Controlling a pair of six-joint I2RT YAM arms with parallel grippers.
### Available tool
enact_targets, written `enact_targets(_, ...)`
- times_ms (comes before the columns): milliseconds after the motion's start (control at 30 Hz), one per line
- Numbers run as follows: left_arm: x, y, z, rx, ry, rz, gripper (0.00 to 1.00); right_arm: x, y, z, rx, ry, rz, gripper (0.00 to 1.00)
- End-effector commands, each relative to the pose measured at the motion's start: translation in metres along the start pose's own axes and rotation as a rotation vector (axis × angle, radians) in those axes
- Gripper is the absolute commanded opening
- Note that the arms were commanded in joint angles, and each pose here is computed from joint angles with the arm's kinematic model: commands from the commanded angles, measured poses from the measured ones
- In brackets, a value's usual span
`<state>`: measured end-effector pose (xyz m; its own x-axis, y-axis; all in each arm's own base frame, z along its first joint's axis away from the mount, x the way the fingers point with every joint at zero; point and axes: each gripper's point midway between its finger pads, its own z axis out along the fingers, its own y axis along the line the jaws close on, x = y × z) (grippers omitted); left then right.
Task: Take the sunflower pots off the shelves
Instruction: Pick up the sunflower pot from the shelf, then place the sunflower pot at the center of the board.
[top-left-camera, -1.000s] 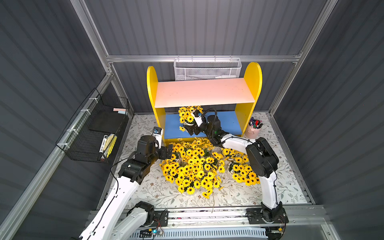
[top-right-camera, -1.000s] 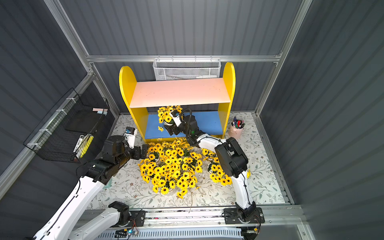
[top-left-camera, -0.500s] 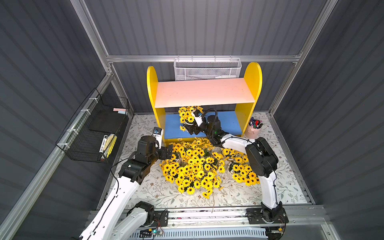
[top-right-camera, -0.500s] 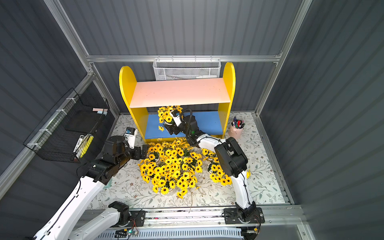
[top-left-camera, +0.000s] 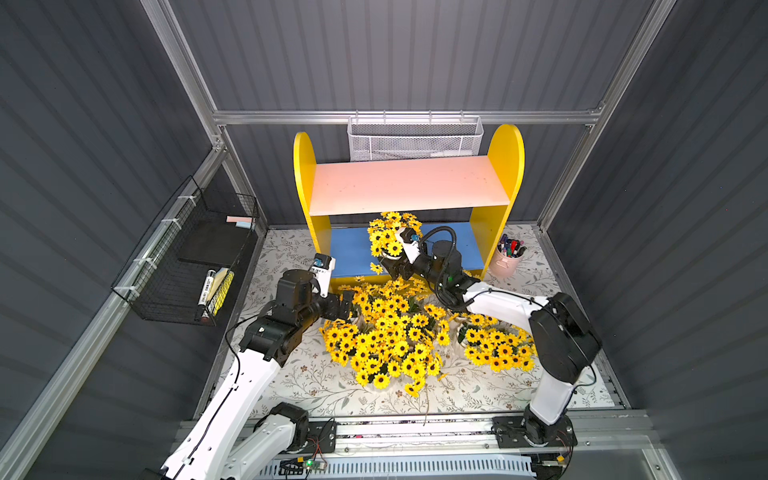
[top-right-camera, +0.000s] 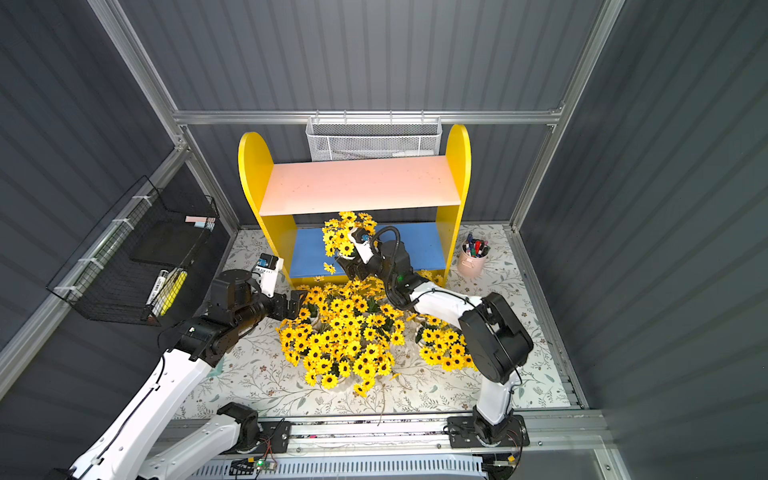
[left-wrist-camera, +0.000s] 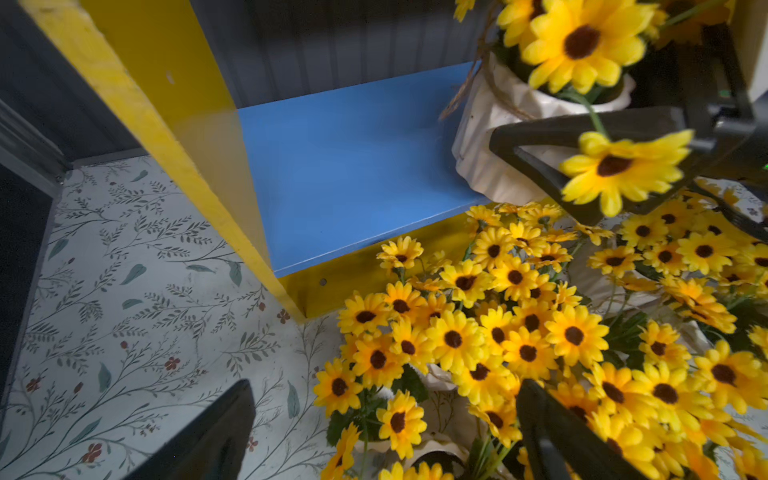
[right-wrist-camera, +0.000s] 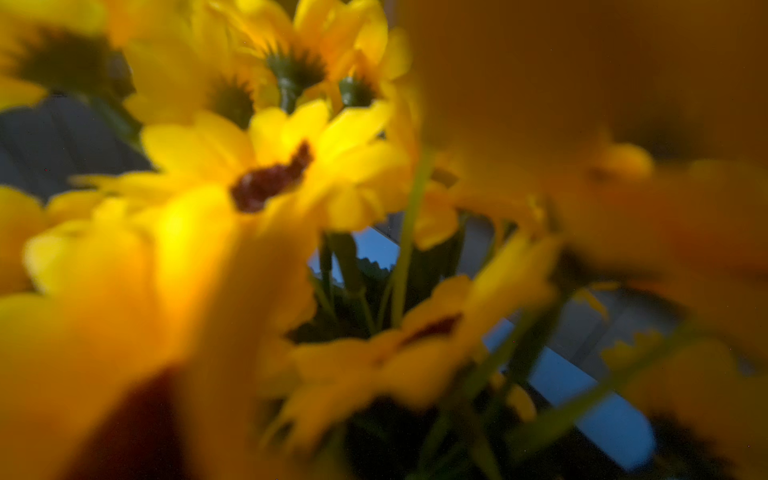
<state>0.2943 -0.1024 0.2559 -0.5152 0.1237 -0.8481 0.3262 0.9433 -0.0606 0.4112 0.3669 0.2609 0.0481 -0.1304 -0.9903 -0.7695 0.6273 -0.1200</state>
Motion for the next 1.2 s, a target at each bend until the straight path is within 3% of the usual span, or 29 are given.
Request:
enact_targets(0, -0.005, -0.015, 0.002, 0.095, -0.017, 0.015, 0.99, -0.050, 0.007, -0.029, 0.042, -0.124, -0.074, 0.00)
enact_targets(333, -0.008, -0.035, -0.001, 0.197, -0.028, 0.006, 0.99, -0.052, 0.056, -0.122, 0.095, -0.039, -0.139, 0.00)
enact_targets(567, -0.008, -0.041, -0.004, 0.209, -0.044, 0.027, 1.00, -0.057, 0.072, -0.205, 0.148, 0.013, -0.083, 0.00)
enact_targets(967, -0.005, -0.052, -0.003, 0.244, -0.049, 0.054, 0.99, 0.033, 0.066, -0.296, 0.281, 0.247, 0.191, 0.00)
enact_targets(1167, -0.003, -0.053, 0.001, 0.244, -0.034, 0.062, 0.99, 0.064, 0.076, -0.304, 0.286, 0.307, 0.230, 0.00)
